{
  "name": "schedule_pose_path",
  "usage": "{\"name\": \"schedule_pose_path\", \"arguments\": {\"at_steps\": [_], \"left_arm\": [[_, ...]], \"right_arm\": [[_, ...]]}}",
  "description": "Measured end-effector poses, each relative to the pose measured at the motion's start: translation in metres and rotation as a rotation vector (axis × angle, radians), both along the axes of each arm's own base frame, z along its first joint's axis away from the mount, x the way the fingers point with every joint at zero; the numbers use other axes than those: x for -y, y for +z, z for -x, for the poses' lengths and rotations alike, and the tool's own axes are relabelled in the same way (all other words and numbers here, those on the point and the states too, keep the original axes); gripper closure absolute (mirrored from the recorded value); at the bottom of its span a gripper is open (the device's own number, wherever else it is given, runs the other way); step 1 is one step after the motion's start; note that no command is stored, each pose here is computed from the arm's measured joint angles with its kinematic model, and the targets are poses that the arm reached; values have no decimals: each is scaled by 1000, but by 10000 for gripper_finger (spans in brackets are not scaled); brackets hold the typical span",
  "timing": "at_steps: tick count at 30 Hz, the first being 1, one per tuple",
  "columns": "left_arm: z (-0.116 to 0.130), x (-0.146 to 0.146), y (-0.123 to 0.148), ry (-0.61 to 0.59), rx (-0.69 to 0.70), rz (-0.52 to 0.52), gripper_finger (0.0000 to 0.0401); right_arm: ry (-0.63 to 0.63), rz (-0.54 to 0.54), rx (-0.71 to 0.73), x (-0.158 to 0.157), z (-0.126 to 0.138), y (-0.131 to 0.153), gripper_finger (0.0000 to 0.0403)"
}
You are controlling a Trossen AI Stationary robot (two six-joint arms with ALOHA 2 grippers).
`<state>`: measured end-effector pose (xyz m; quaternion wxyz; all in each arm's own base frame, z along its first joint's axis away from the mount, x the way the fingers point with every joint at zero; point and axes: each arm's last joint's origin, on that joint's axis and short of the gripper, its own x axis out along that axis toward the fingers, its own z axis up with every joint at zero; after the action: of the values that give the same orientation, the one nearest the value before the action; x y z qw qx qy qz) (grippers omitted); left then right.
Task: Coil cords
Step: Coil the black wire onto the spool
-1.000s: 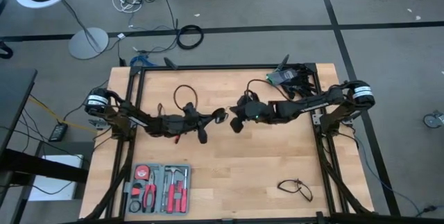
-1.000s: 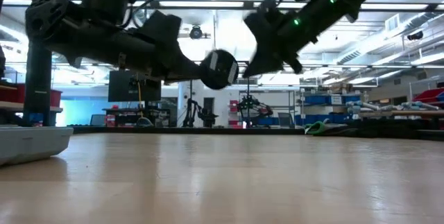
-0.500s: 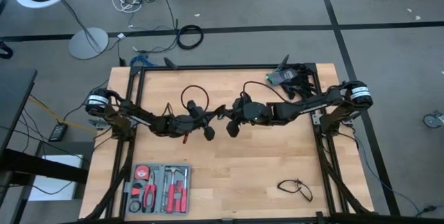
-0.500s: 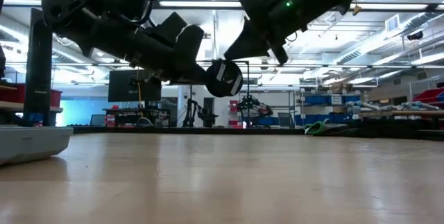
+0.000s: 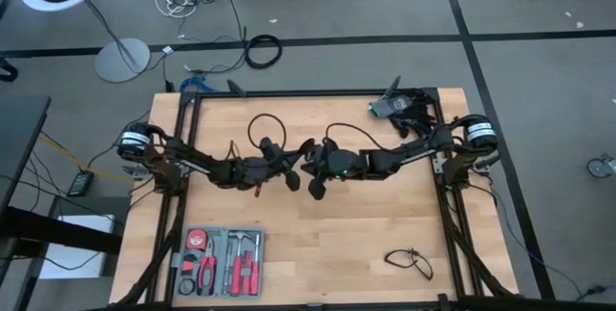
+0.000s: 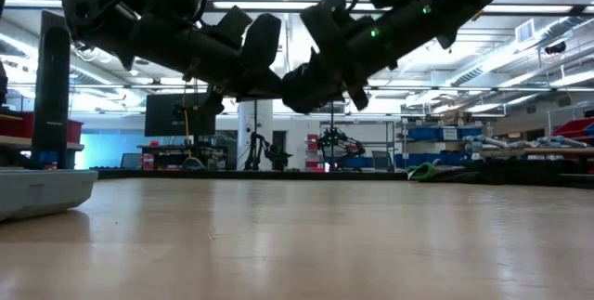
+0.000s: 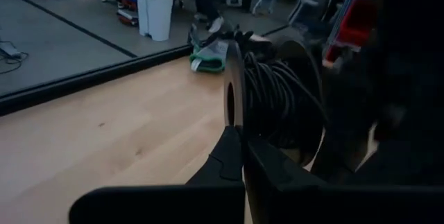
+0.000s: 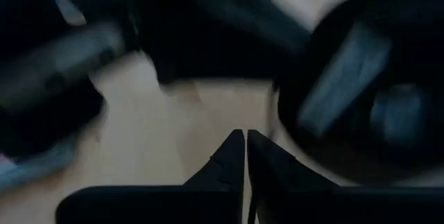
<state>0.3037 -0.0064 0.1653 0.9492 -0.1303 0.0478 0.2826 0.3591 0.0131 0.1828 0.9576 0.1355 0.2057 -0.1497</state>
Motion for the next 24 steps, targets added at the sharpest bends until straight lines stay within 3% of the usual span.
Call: {"name": "schedule_pose_path", "arguments": {"at_steps": [6,12,21,24], "left_arm": [[3,-1,2,-11,65,17,401],[14,-7,-7,-7,128,101,401],[19,-9,-6,-16,203,126,401],[19,-9,-6,-17,206,122,401]], "right_arm": [[-9,-18,-92,-1,5,-8,387],[-30,-8,-128,-2,7,-11,393],[17,11,-48,-6,-4,-15,401],[43,25,-71,-8,-12,-29,402]]}}
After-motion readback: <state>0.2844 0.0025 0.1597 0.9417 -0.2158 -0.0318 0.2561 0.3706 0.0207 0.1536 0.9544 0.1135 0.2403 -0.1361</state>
